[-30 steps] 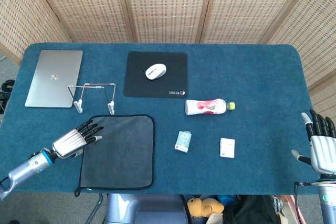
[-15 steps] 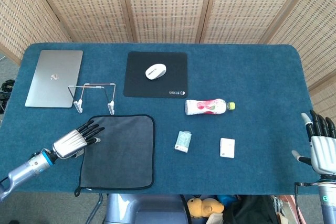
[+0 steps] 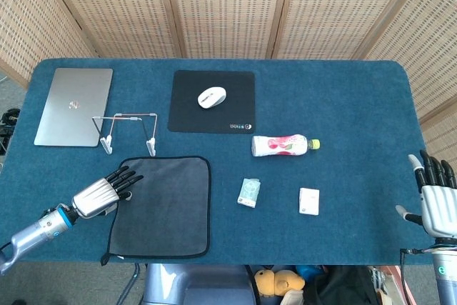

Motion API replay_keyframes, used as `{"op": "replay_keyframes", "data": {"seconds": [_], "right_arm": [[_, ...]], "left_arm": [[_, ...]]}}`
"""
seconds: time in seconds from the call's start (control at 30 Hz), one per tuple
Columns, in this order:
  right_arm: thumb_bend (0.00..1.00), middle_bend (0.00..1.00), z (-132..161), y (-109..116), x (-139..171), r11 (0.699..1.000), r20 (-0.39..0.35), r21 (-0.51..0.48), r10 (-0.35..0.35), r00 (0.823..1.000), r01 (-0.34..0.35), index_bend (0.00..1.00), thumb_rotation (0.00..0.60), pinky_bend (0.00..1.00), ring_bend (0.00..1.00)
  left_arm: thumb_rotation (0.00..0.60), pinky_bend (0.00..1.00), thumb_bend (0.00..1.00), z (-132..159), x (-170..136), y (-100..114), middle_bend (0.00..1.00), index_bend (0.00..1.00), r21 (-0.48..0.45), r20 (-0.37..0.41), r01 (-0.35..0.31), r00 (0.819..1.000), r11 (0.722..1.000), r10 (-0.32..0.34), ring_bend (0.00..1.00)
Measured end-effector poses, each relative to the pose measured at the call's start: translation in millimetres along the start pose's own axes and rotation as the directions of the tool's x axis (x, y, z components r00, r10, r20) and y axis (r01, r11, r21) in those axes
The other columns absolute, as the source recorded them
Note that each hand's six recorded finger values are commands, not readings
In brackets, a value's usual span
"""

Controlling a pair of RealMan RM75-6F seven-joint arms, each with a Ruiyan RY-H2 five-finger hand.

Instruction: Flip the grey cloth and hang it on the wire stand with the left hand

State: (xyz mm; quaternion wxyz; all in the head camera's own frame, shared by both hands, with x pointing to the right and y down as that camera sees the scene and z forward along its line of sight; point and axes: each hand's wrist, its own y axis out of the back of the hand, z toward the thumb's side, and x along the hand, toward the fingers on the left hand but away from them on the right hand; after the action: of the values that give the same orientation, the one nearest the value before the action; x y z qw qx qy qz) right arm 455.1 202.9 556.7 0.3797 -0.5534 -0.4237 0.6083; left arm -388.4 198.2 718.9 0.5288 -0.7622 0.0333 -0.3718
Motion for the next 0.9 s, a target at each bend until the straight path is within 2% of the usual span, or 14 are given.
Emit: {"op": "replay_keyframes", "data": {"seconds": [0.1, 0.27, 0.43, 0.57, 0.9], "right_arm": [[0.00, 0.00, 0, 0, 0, 1.000, 0.002, -0.001, 0.001, 1.000, -0.001, 0.00, 0.600, 0.00, 0.00], [0.00, 0.00, 0, 0, 0, 1.000, 0.001, -0.002, 0.004, 1.000, -0.004, 0.00, 0.600, 0.00, 0.00], [0.00, 0.00, 0, 0, 0, 1.000, 0.000, -0.004, 0.003, 1.000, -0.003, 0.00, 0.600, 0.00, 0.00], [0.00, 0.00, 0, 0, 0, 1.000, 0.001, -0.006, 0.004, 1.000, -0.004, 0.00, 0.600, 0.00, 0.00], [0.00, 0.00, -1, 1, 0, 1.000, 0.002, -0.012, 0.006, 1.000, -0.005, 0.00, 0.600, 0.00, 0.00]], "left_arm": [[0.600, 0.00, 0.46, 0, 0, 1, 0.00, 0.45, 0.000, 0.001, -0.003, 1.000, 1.000, 0.003, 0.00], [0.600, 0.00, 0.46, 2, 1, 2, 0.00, 0.58, -0.003, 0.006, -0.013, 1.000, 1.000, 0.013, 0.00], [0.600, 0.00, 0.46, 4, 2, 4, 0.00, 0.65, -0.005, 0.009, -0.028, 1.000, 1.000, 0.028, 0.00], [0.600, 0.00, 0.46, 5, 4, 7, 0.00, 0.66, -0.006, 0.015, -0.043, 0.999, 0.999, 0.043, 0.00], [0.600, 0.00, 0.46, 13, 27, 30, 0.00, 0.67, 0.014, 0.064, -0.141, 0.988, 0.990, 0.140, 0.00]]}}
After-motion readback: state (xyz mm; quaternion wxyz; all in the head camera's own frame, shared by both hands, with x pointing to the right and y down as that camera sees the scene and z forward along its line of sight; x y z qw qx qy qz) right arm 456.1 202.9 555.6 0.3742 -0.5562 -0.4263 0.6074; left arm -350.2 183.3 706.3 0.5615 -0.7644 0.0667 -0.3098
